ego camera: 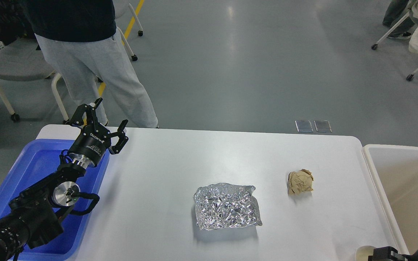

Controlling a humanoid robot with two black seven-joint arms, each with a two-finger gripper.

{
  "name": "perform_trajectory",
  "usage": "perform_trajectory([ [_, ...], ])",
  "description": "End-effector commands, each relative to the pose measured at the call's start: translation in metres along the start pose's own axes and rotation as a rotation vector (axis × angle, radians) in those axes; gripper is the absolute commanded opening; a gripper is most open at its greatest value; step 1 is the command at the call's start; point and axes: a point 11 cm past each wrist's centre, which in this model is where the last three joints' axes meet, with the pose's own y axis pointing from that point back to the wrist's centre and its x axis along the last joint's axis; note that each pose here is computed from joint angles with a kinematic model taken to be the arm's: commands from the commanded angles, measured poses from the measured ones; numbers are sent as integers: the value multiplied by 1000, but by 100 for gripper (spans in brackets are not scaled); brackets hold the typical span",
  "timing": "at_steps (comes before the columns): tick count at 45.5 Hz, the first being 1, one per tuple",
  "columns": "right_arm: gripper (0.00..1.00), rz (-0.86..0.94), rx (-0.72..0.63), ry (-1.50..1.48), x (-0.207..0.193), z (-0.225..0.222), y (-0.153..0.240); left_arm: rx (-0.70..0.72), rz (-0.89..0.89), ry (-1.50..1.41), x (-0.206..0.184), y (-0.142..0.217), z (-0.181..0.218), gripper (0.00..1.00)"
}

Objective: Tidy desktop

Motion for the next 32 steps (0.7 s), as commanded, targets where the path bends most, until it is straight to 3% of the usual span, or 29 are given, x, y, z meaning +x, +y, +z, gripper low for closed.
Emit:
perform_trajectory([
  [1, 44, 8, 5, -7, 2, 4, 1, 0, 0, 0, 0, 0, 0, 100],
  [2, 36, 7, 4, -7, 2, 4, 1, 0, 0, 0, 0, 0, 0, 100],
  [5, 0, 5, 3, -5, 1, 4, 1, 0, 0, 0, 0, 0, 0, 100],
  [20, 0, 17, 14, -15, 3, 7, 15, -1, 1, 0, 0, 0, 1, 100],
  [32, 0, 72, 113, -32, 32, -15, 68, -1, 0, 1, 0, 0, 0, 100],
])
